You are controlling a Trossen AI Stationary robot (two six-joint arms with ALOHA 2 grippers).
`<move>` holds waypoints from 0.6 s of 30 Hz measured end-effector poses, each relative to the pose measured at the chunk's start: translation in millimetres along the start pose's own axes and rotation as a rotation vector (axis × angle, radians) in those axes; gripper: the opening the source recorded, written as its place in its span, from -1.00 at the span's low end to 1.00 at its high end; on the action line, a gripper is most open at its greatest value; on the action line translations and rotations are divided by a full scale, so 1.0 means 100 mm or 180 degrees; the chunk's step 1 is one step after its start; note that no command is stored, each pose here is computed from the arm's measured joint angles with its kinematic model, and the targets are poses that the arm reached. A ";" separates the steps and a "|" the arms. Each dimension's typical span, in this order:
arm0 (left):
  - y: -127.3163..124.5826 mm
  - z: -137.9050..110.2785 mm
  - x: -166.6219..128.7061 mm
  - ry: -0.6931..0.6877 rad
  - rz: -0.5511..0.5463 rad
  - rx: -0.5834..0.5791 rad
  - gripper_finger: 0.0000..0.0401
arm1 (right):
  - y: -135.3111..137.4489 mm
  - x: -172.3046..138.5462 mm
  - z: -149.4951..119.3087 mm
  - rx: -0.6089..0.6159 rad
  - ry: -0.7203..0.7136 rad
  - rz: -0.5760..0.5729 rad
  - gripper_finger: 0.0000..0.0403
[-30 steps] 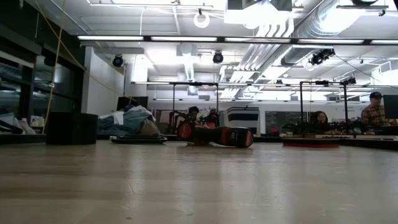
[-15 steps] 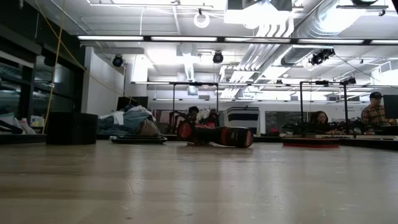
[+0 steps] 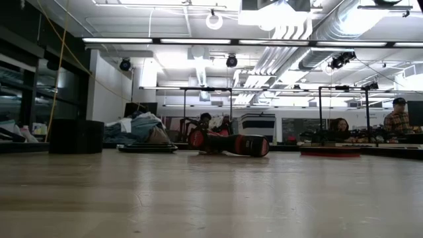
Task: Coil cords
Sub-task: Coil the white cable wire into the black spool
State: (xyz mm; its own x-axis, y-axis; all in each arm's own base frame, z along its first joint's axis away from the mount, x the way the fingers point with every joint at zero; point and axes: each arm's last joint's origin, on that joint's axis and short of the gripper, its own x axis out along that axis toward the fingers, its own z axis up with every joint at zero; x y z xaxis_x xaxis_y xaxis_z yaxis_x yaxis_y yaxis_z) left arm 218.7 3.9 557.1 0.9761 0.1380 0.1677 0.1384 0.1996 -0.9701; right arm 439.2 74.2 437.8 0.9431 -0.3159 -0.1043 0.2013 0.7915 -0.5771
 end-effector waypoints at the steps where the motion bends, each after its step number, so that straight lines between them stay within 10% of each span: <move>1: 0.00 -0.02 -0.01 0.0032 0.0032 0.0001 -1.00 | -0.02 0.00 0.01 0.0036 -0.0049 -0.0034 -1.00; 18: 0.03 -0.10 -0.09 0.0092 0.0272 0.0414 -1.00 | -0.14 0.00 0.14 0.0266 -0.0417 -0.0399 -1.00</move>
State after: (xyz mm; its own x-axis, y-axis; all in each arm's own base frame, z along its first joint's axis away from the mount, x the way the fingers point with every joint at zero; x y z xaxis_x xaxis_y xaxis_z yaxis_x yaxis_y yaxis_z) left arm 212.2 -5.9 550.7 0.9881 0.1321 0.0786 0.0337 0.3126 -0.9493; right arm 439.6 70.0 457.2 0.9346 -0.3481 0.0736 0.3353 0.7927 -0.5092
